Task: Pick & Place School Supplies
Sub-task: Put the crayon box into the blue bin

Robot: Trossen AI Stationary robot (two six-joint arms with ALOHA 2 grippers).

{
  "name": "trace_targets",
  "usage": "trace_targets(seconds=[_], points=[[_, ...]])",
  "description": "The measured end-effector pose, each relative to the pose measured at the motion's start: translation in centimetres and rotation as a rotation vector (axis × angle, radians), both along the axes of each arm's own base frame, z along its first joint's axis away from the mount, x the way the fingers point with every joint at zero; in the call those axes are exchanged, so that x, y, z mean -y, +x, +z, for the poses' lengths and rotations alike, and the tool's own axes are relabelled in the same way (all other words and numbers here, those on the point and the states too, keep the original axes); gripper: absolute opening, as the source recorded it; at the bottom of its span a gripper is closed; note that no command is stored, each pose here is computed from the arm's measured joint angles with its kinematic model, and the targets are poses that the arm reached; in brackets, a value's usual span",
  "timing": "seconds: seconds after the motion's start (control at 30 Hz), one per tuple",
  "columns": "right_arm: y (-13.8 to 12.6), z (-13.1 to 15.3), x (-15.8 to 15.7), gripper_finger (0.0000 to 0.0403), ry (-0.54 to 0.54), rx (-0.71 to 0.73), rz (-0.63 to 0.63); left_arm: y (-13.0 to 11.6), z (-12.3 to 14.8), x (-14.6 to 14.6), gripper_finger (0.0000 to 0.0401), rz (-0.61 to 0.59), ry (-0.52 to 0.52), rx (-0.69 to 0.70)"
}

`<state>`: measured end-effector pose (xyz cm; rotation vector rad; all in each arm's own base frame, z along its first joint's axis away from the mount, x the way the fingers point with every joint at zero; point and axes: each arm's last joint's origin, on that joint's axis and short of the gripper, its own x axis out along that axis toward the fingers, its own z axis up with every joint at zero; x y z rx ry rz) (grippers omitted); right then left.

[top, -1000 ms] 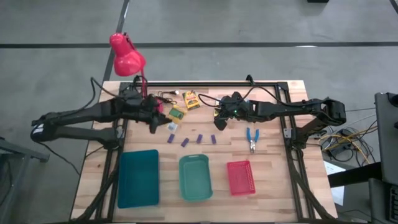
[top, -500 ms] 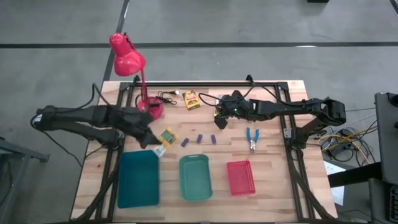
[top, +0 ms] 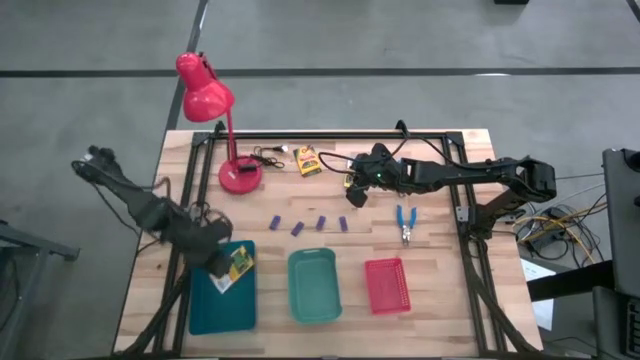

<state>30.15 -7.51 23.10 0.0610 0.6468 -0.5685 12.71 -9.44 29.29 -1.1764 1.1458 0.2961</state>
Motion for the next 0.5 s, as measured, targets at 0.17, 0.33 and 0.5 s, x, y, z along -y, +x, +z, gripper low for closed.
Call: trace_targets(seconds=[0.17, 0.33, 0.5], points=[[0.0, 0.0, 0.1, 0.0068, 0.009, 0.007, -0.011, 0.3, -1.4, 2.1, 0.0039, 0.012, 0.039, -0.108], [0.0, 0.0, 0.1, 0.0068, 0.046, 0.032, -0.042, 1.6, -3.4, 3.0, 0.0039, 0.047, 0.212, -0.146], [0.0, -0.1, 0.1, 0.0068, 0.065, 0.044, -0.058, 2.7, -5.4, 3.9, 0.0039, 0.054, 0.312, -0.213]])
